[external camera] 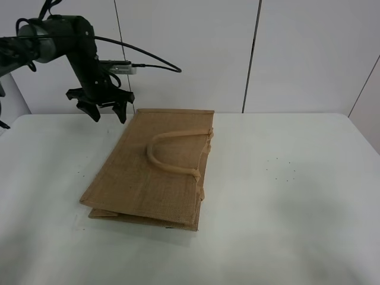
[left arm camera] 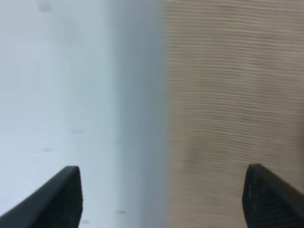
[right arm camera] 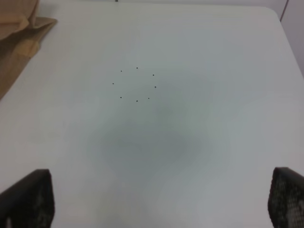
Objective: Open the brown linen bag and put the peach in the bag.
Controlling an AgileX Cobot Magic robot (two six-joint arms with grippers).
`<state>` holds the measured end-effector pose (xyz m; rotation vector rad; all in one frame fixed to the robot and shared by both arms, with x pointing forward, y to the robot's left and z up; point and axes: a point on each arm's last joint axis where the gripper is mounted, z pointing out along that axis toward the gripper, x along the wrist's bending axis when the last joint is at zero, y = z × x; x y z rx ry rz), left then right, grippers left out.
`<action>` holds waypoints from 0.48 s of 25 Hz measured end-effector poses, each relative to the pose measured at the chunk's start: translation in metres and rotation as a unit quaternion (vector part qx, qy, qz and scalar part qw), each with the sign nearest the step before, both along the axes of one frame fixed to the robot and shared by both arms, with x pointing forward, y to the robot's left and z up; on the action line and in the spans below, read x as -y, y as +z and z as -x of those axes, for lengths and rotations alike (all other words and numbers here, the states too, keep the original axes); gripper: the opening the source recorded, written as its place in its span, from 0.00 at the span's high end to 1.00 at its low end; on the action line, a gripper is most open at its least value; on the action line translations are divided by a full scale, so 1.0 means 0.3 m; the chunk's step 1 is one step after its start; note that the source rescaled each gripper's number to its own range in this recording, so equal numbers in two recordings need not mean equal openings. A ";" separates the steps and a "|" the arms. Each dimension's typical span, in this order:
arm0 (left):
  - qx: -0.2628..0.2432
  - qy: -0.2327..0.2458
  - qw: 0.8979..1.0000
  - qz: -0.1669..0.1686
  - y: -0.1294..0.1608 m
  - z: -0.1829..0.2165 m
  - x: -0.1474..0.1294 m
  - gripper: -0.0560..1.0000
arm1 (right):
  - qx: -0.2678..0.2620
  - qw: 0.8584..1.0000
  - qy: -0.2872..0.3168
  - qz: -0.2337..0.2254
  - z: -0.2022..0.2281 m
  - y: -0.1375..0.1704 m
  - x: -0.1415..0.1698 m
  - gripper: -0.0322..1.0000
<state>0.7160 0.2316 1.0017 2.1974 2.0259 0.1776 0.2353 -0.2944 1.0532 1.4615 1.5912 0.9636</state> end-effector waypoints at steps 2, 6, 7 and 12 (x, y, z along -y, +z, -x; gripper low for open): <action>0.000 0.023 1.000 0.003 0.003 -0.007 -0.071 0.00 | 0.000 1.000 0.000 0.000 0.000 0.000 0.000 0.00; -0.005 0.055 0.998 0.024 0.018 0.008 -0.160 0.01 | 0.000 1.000 0.000 0.000 0.000 0.000 0.000 0.00; -0.004 0.058 0.998 0.027 0.029 0.016 -0.166 0.01 | 0.000 1.000 0.000 0.000 0.000 0.000 0.000 0.00; -0.010 0.049 0.998 0.031 0.089 0.095 -0.143 0.01 | 0.000 1.000 0.000 0.000 0.000 0.000 0.000 0.00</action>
